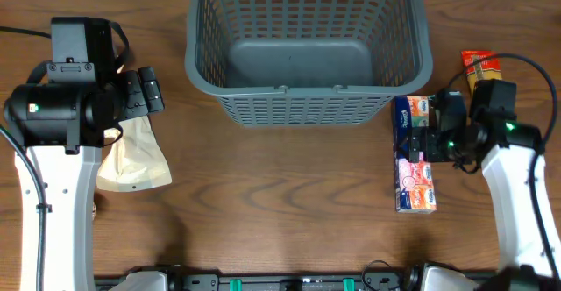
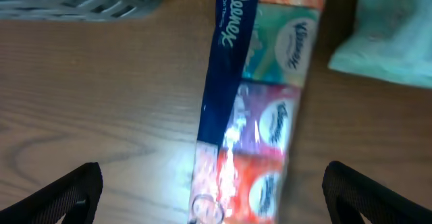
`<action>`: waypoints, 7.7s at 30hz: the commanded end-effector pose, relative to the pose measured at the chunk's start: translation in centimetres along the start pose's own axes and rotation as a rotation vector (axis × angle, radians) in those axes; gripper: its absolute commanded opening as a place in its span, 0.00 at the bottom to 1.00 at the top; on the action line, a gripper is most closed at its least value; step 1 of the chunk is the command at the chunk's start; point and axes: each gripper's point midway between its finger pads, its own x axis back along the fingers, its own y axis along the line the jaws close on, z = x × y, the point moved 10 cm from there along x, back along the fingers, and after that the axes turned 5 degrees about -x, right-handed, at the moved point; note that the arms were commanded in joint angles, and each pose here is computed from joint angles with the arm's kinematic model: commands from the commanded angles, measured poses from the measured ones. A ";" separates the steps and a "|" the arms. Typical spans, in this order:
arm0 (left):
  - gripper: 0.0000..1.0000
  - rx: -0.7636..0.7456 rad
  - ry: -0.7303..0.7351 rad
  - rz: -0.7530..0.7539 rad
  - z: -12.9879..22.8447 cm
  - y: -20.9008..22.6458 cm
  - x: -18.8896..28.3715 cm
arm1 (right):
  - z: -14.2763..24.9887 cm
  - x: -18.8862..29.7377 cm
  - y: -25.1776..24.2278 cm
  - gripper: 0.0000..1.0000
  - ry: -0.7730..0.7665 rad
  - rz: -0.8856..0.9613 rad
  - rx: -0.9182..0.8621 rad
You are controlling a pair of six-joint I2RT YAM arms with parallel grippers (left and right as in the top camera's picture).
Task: Pack container
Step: 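Lower the right gripper onto the blue Kleenex tissue pack and grasp, then lift the tissue pack and carry it left into the basket, then open the right gripper in the basket and withdraw to the right, then lower the right gripper onto the mint-green wipes pack and grasp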
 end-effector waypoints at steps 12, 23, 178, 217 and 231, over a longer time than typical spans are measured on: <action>1.00 -0.007 0.008 -0.003 0.1 0.1 0.0 | -0.6 -7.7 -2.3 0.92 0.188 0.046 -0.038; 1.00 -0.007 0.011 0.019 0.1 0.0 0.0 | -0.5 -10.3 -3.6 0.92 0.234 0.133 -0.129; 1.00 -0.013 0.041 0.014 0.6 0.0 0.0 | -8.1 11.8 -4.2 0.99 0.198 0.070 -0.135; 1.00 -0.037 -0.011 0.021 -0.2 -0.1 0.0 | -4.0 -2.7 -8.0 0.99 0.190 0.128 0.164; 1.00 -0.037 -0.005 0.020 -0.1 -0.1 0.0 | -7.3 -4.9 -9.6 0.99 0.006 0.195 0.216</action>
